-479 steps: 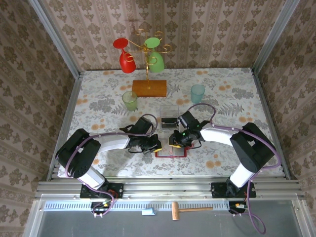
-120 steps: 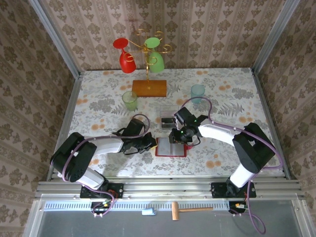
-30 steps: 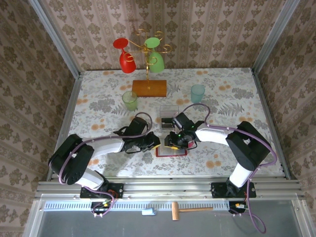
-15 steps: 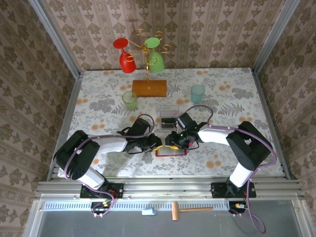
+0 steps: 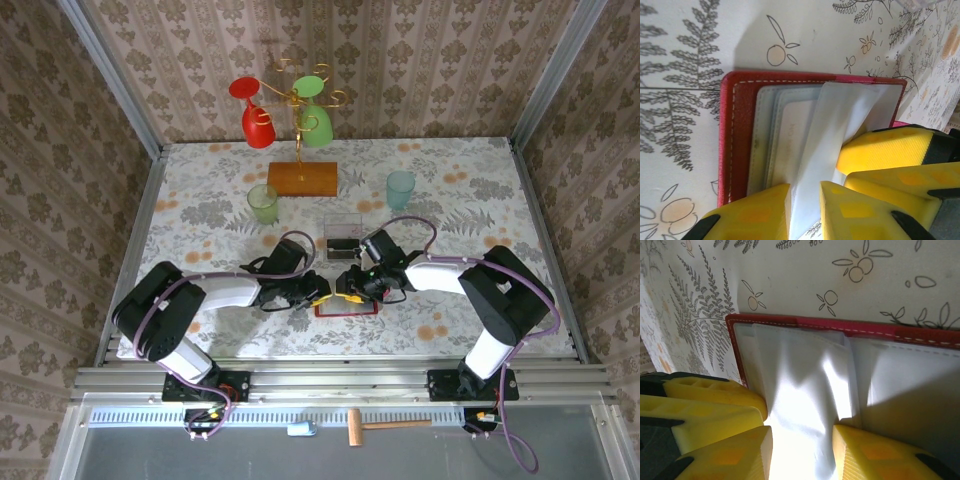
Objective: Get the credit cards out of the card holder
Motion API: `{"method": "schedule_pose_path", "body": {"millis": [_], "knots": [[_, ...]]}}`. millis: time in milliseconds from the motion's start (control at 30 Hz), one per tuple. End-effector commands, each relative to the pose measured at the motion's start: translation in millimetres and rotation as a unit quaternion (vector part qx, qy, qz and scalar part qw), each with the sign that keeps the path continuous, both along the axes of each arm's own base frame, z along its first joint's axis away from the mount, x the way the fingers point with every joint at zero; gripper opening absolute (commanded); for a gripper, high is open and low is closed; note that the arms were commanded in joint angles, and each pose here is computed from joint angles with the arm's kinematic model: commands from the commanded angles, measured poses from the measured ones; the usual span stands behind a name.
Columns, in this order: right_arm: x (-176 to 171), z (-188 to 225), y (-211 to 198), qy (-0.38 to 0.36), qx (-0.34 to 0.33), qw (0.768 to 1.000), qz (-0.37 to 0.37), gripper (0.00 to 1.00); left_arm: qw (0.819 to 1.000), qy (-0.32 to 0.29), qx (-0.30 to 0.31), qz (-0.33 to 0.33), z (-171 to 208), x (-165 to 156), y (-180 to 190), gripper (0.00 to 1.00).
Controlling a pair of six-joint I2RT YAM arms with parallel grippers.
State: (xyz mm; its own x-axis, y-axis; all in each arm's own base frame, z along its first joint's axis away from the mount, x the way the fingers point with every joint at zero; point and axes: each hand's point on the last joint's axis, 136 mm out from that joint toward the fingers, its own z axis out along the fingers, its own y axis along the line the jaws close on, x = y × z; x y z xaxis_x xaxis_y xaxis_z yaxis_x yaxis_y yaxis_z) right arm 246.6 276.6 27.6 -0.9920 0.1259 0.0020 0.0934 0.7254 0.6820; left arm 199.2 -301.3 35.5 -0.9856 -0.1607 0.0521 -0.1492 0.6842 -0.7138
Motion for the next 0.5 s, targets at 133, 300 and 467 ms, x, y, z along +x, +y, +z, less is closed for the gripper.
{"method": "schedule_pose_path", "body": {"millis": [133,300,467], "knots": [[-5.2,-8.7,-8.7,0.019,0.007,1.000,-0.016,0.38,1.000,0.005,0.000,0.002,0.6,1.0,-6.0,0.25],[-4.8,-9.7,-10.6,0.023,0.017,0.999,-0.022,0.38,1.000,0.003,0.007,0.004,1.6,0.6,-4.4,0.26],[-4.1,-10.2,-13.4,0.025,0.030,0.999,-0.028,0.38,1.000,-0.003,0.016,0.007,4.8,1.8,-0.7,0.28]]}}
